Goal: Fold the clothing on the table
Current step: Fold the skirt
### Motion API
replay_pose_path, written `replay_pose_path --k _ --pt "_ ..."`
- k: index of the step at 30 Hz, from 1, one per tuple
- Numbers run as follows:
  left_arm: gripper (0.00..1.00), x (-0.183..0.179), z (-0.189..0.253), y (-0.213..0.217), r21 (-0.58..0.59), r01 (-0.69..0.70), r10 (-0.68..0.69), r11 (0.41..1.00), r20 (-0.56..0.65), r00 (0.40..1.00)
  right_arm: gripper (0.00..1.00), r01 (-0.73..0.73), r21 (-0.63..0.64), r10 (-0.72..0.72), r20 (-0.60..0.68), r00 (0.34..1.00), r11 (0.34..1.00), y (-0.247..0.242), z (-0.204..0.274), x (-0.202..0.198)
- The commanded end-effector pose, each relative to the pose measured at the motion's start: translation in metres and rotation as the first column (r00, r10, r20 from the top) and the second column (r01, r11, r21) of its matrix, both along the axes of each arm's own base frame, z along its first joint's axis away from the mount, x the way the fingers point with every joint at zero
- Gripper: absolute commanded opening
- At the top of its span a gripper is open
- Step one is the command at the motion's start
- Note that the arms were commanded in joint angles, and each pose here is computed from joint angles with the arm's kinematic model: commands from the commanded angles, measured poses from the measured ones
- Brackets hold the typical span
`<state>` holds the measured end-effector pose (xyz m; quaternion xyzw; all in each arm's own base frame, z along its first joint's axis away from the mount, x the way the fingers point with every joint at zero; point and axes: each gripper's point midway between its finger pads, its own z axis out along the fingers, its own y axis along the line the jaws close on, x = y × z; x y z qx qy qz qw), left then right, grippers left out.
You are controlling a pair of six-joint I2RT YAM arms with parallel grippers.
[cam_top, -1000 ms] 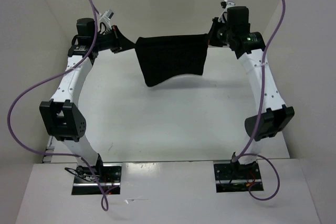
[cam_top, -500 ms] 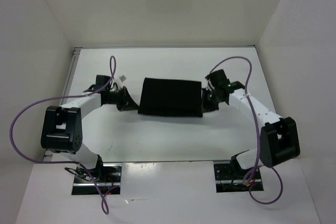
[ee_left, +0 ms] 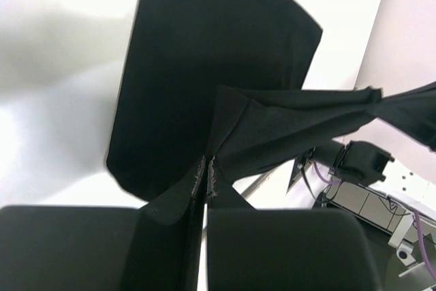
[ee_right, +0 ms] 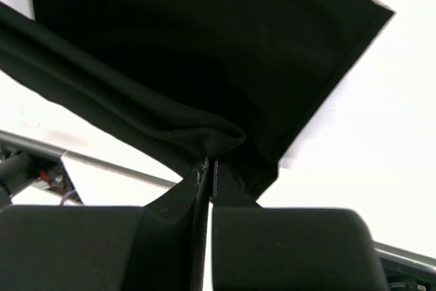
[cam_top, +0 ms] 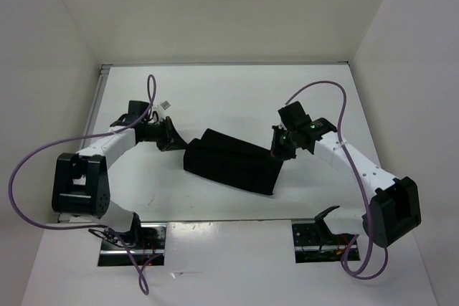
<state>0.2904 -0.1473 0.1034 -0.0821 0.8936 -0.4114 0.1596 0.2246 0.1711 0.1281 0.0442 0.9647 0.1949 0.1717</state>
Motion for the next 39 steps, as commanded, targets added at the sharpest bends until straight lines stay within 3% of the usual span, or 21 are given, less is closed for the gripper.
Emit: replay_pose_path --k 1,6,18,39 --pt "0.02 0.036 0.013 -0.003 0.007 -0.014 0.013 1.0 0.097 0.995 0.0 0.057 -0.078 -0.058 -0.012 0.998 0.995 -0.014 0.002 0.003" --pt "0.04 0.063 0.015 -0.013 0.023 -0.005 0.002 1.0 0.13 0.992 0.0 0.138 -0.156 -0.146 -0.043 0.988 0.978 -0.029 -0.006 0.001" --pt "0.04 0.083 -0.017 -0.041 0.081 0.023 -0.031 0.996 0.094 0.995 0.0 0.257 -0.255 -0.284 -0.077 0.956 0.932 -0.044 -0.026 0.003" --pt "0.04 0.111 -0.037 -0.051 0.145 -0.002 -0.007 0.989 0.061 0.998 0.0 0.254 -0.406 -0.3 -0.053 0.952 0.878 -0.041 -0.058 0.056"
